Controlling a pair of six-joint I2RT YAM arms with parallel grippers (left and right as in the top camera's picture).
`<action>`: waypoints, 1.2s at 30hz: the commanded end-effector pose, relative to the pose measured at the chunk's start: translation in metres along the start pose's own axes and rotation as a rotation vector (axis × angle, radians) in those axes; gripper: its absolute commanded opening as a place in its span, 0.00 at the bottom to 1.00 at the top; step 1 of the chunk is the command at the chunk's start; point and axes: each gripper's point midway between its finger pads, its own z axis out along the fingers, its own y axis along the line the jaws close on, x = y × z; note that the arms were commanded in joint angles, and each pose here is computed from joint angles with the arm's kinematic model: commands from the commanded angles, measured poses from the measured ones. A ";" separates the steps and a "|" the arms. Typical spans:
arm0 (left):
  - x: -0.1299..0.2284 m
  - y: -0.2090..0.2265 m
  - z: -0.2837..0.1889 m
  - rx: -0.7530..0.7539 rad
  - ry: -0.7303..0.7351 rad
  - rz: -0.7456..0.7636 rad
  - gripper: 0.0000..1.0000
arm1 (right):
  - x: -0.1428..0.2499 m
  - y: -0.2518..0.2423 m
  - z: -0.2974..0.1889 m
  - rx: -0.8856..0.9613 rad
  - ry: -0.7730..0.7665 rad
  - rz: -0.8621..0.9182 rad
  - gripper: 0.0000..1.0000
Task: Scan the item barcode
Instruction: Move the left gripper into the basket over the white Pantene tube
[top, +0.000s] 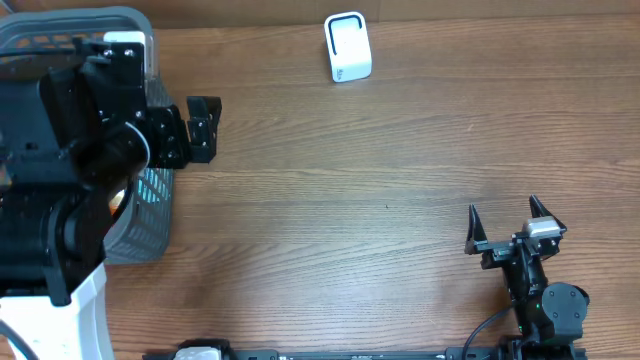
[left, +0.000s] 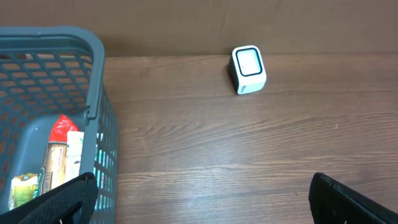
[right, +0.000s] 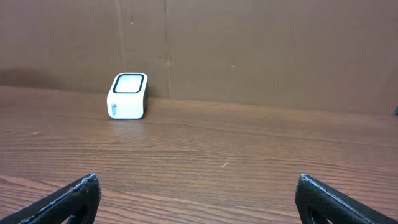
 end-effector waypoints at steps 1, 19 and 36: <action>-0.004 0.004 0.005 -0.017 0.004 0.016 1.00 | 0.003 -0.001 0.000 0.006 0.000 -0.001 1.00; -0.017 0.073 0.007 -0.231 -0.043 -0.156 0.99 | 0.003 -0.001 0.000 0.006 0.000 -0.001 1.00; 0.040 0.222 0.078 -0.496 0.229 -0.449 0.93 | 0.003 -0.001 0.000 0.006 0.000 -0.001 1.00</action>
